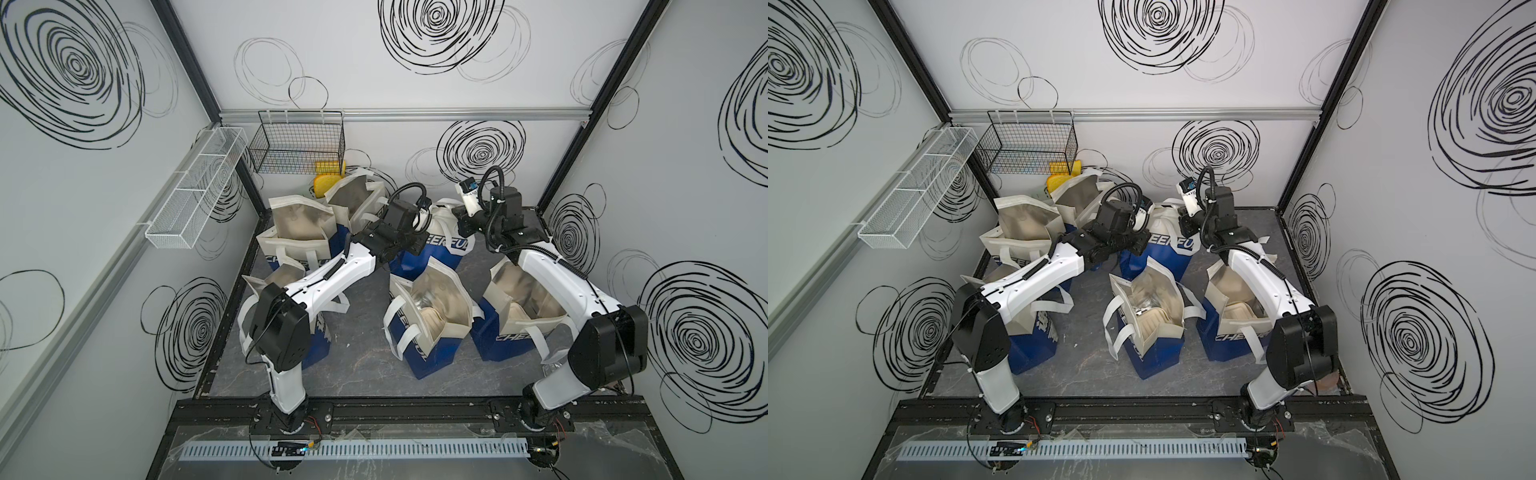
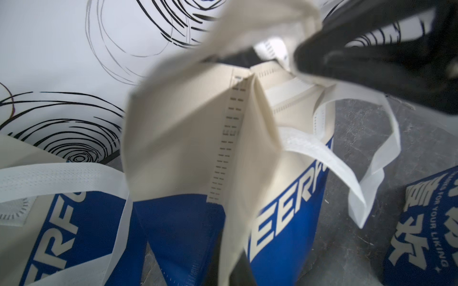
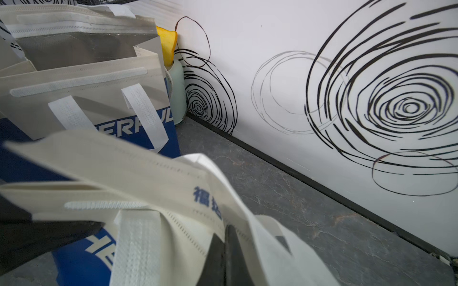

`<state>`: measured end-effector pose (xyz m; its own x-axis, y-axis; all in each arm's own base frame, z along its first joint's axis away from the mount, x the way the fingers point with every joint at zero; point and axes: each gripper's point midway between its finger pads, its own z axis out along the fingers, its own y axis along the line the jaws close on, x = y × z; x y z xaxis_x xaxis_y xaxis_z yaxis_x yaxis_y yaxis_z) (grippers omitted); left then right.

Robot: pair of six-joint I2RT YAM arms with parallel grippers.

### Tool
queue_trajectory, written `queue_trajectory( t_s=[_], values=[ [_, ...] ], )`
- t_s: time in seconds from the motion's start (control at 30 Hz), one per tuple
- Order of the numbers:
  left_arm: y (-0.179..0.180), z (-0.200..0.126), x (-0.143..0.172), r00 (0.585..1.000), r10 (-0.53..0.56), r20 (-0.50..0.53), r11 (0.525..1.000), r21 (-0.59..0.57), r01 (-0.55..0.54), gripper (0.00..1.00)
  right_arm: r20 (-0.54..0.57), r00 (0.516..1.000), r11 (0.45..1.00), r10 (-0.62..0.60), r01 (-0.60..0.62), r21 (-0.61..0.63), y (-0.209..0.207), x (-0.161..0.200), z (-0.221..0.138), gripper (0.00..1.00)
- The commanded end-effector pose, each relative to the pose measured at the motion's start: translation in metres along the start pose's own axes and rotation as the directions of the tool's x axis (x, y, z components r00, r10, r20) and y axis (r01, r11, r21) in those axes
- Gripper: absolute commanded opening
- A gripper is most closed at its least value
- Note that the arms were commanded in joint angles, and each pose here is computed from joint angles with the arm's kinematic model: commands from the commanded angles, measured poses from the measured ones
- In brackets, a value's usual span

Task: Open the takeout bag
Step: Open the takeout bag at the center of the board.

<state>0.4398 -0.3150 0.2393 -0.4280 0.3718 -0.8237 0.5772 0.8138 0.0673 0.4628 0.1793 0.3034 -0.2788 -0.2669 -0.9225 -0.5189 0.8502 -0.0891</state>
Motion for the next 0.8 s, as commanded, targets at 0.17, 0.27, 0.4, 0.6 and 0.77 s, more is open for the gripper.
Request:
queue_trajectory(
  t_s=[0.17,0.27,0.4,0.6,0.77],
  values=[
    [0.033,0.006,0.106,0.94,0.046,-0.339,0.987,-0.13,-0.096,0.0,0.257,0.961,0.96,-0.104,0.03,0.277,-0.069,-0.105,-0.059,0.0],
    [0.034,0.006,0.109,0.936,0.055,-0.348,0.984,-0.138,-0.109,0.0,0.263,0.959,0.959,-0.109,0.031,0.282,-0.07,-0.11,-0.061,0.0],
    [0.036,0.007,0.118,0.924,0.083,-0.374,0.978,-0.147,-0.147,0.0,0.267,0.952,0.949,-0.151,0.063,0.31,-0.076,-0.122,-0.066,0.0],
    [0.033,0.005,0.118,0.929,0.081,-0.362,0.98,-0.143,-0.141,0.0,0.27,0.949,0.956,-0.165,0.086,0.281,-0.072,-0.127,-0.064,0.0],
    [0.031,0.0,0.094,0.961,0.012,-0.276,0.992,-0.114,-0.045,0.0,0.237,0.961,0.983,-0.142,0.109,0.15,-0.048,-0.107,-0.054,0.0]
  ],
)
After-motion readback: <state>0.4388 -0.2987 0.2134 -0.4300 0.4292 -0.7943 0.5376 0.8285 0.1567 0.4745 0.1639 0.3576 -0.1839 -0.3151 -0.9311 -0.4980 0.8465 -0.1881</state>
